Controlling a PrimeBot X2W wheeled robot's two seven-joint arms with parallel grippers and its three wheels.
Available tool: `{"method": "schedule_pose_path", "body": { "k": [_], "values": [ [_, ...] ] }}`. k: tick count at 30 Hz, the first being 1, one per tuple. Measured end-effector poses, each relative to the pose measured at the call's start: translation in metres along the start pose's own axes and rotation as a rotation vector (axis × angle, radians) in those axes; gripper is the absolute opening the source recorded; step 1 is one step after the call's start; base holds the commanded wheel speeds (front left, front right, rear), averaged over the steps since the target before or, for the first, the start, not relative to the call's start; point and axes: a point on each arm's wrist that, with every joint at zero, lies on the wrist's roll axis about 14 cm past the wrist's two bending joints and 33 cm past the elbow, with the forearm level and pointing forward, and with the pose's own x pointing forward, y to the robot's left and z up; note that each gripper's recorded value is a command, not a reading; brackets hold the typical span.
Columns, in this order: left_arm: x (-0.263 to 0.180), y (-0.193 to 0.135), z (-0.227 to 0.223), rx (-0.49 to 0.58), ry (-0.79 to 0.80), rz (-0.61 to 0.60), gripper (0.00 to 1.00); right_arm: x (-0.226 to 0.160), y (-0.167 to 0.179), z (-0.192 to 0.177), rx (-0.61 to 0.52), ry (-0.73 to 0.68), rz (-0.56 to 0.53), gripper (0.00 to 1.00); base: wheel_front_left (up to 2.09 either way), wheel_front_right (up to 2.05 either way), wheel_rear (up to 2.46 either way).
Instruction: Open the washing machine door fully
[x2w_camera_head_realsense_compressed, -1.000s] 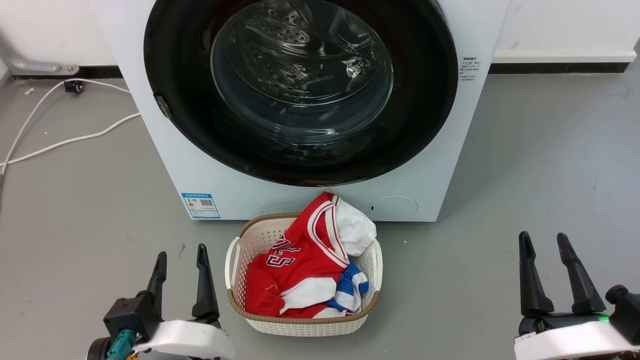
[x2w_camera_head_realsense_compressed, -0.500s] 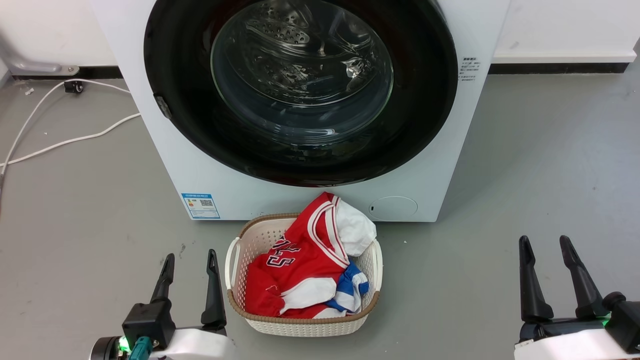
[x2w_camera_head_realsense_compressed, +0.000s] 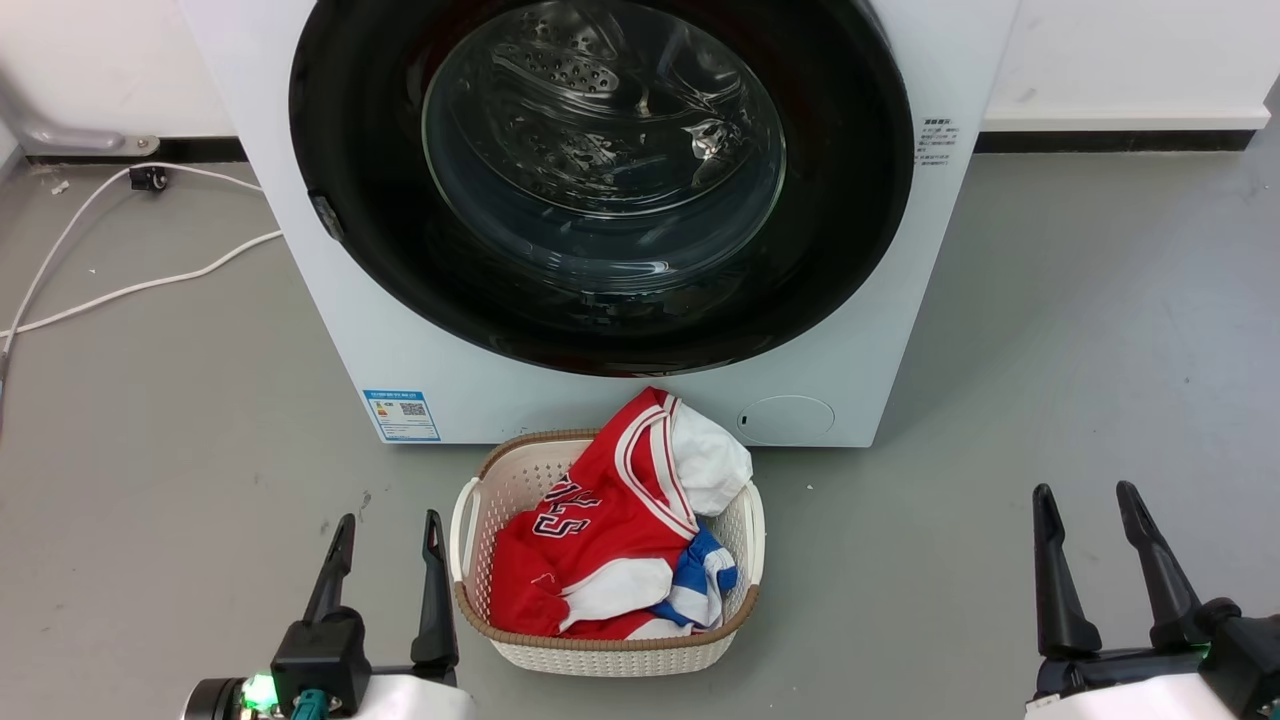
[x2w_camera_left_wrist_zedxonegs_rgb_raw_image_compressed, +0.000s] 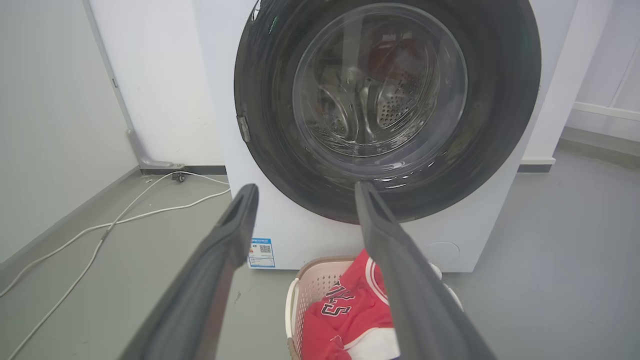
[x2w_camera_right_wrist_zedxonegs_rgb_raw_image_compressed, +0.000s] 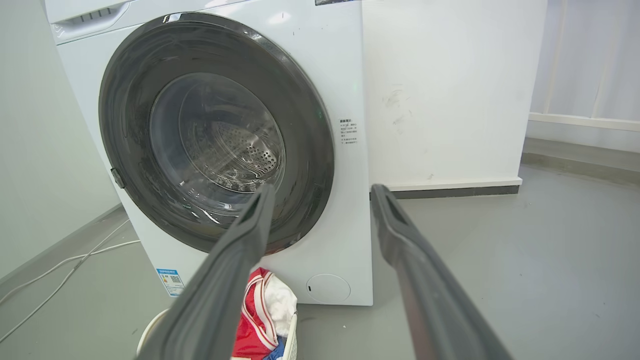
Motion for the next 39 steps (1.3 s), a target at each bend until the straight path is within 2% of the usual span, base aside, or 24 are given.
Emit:
{"method": "schedule_pose_path", "body": {
  "k": [6, 39],
  "values": [
    [-0.002, -0.002, -0.002, 0.039, -0.002, -0.010, 1.00, -0.001, 0.003, -0.002, -0.030, 0.001, 0.012, 1.00, 0.00, 0.00, 0.00],
    [-0.005, 0.002, -0.012, 0.048, 0.030, 0.006, 1.00, -0.004, 0.000, -0.011, -0.013, 0.030, 0.002, 1.00, 0.00, 0.00, 0.00]
  ]
}}
